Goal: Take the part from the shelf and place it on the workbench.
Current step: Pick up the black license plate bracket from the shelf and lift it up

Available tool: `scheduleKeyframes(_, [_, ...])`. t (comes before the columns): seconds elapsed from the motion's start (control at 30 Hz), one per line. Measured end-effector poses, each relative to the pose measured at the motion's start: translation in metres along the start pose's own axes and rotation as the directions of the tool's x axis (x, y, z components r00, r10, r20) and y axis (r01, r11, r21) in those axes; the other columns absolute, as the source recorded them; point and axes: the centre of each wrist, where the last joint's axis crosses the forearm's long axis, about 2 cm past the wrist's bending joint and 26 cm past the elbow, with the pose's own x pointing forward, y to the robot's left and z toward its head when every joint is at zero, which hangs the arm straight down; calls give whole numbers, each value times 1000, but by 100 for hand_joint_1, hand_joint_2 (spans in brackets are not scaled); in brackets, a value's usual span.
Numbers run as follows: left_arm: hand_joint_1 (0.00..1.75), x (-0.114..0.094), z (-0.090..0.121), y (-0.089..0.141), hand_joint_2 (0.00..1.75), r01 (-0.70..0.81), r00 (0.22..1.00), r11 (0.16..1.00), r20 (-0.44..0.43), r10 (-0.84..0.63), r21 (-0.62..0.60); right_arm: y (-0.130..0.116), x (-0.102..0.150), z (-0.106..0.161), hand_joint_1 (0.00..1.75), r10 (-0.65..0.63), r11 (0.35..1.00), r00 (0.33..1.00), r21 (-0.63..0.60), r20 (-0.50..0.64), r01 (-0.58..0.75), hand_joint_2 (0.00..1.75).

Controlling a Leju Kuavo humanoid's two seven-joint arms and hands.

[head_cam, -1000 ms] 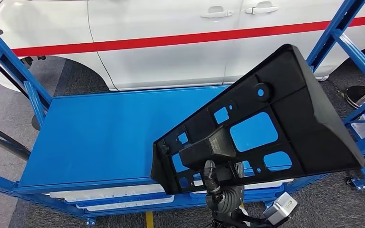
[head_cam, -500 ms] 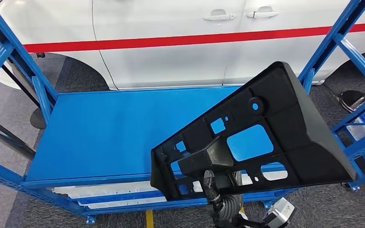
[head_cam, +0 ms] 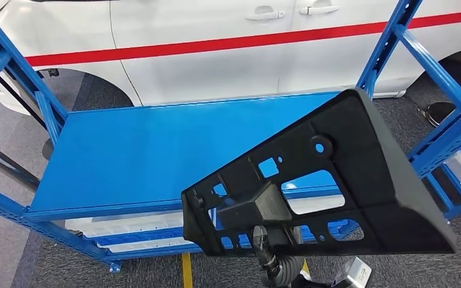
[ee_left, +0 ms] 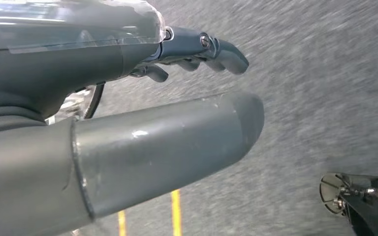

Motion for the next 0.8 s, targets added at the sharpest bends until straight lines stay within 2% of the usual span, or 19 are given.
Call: scheduleKeyframes(0.8, [0,3,-1,1,0,0,1000,1000,0,0,-12,-1,-2,0,175,-65,998,998,5,3,65,175])
